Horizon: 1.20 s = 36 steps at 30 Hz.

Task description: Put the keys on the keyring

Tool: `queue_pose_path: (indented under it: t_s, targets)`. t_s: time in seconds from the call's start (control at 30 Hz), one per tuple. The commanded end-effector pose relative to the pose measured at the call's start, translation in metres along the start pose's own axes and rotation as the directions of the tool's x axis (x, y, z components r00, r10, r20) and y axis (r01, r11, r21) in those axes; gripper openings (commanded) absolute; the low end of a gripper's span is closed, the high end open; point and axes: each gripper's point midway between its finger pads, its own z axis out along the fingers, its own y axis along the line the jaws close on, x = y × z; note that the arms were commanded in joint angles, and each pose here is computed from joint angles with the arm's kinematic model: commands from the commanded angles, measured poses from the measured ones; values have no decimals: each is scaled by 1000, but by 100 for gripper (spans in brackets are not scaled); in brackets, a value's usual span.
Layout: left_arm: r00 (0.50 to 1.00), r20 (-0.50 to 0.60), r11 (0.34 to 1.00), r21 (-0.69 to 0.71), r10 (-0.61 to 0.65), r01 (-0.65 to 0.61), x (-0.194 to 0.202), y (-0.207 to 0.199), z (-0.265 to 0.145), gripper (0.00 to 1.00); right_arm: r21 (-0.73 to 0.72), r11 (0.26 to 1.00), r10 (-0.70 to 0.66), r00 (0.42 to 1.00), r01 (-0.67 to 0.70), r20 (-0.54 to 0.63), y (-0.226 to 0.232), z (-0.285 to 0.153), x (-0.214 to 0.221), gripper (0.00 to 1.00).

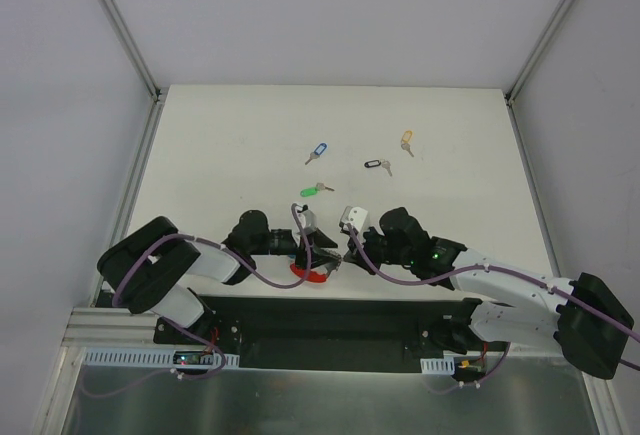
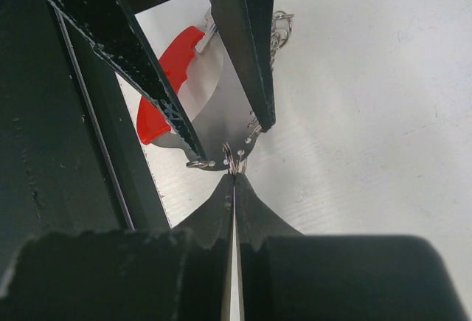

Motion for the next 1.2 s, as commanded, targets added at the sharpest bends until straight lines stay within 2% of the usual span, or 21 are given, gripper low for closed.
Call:
queue_pose_path:
  t_s: [0.0,0.2,0.33,0.67,0.77,0.8,0.97,1.1,1.17]
  targets:
    - [994,51,993,48,102,-104,-24,-2,5,38,-22,999,-36,996,38,76,5,-5,-27,1]
    - [997,35,989,125,69,-73,-23,-11,13,31,-24,999,-41,996,43,78,5,-5,-28,1]
    - [998,20,987,148,63,-65,-20,-14,15,22,-24,999,-40,996,42,76,5,-4,-28,1]
    - [996,-63,986,156,69,-58,0,-15,14,17,-28,999,-42,995,45,86,5,-6,-31,1]
    - [995,-75,985,164,64,-51,0,-15,16,7,-31,998,-45,995,48,92,7,-7,-33,1]
    - [995,-74,985,163,68,-55,-1,-14,16,0,-29,998,-45,994,48,99,7,-9,-35,1]
    - [995,-49,987,141,82,-75,-9,-14,15,0,-16,999,-29,992,31,127,6,-14,-41,2]
    - [989,48,987,69,140,-143,-31,-11,9,0,46,998,22,975,-33,222,-4,-27,-53,21]
    - [985,102,989,35,140,-144,-40,-12,4,0,56,993,80,950,-101,300,-12,-39,-61,26]
